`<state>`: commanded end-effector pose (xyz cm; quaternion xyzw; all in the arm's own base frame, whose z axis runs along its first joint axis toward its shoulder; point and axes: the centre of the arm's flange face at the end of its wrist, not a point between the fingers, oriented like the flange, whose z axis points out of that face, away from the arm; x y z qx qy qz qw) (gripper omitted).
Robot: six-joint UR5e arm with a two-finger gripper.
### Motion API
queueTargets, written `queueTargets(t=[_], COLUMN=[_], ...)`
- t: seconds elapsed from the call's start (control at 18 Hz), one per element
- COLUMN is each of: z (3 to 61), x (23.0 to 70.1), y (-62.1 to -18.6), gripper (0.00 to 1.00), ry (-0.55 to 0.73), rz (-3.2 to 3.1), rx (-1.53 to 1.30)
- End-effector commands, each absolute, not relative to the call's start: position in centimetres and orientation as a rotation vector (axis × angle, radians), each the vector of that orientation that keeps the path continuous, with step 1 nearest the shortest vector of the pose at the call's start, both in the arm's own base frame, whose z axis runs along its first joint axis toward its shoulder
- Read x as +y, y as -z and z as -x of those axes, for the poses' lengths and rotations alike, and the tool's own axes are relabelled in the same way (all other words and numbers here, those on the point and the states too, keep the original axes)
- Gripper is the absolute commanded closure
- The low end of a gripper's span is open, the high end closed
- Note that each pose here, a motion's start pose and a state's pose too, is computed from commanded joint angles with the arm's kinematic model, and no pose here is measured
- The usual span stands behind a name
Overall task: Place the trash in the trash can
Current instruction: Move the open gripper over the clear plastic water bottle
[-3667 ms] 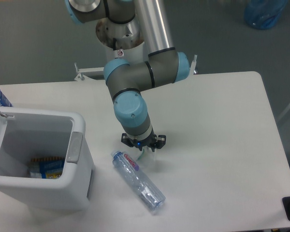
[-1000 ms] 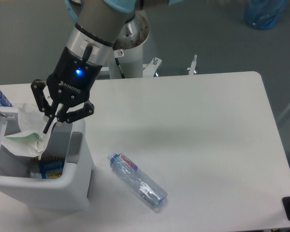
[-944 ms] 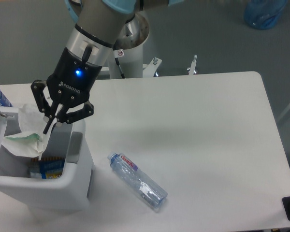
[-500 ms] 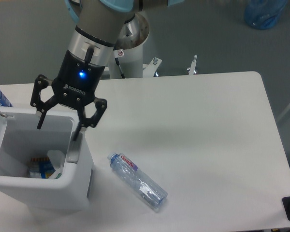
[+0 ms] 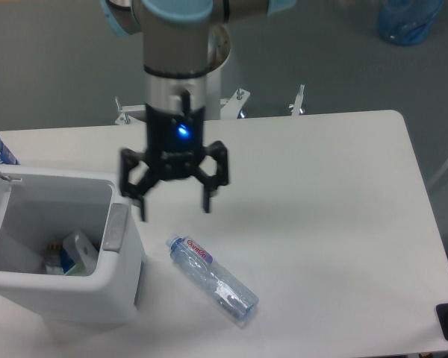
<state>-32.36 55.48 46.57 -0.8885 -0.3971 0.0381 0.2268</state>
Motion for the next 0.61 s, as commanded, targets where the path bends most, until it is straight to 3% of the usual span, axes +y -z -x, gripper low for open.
queueTargets(t=[0.44,0.61], z=[38.1,39.0], x=[59.6,60.0], y=[-35.9,-33.5], gripper=[0.00,0.00], ry=[-0.050,-0.093], rz=[2.552,2.546], rx=[-1.186,-1.198])
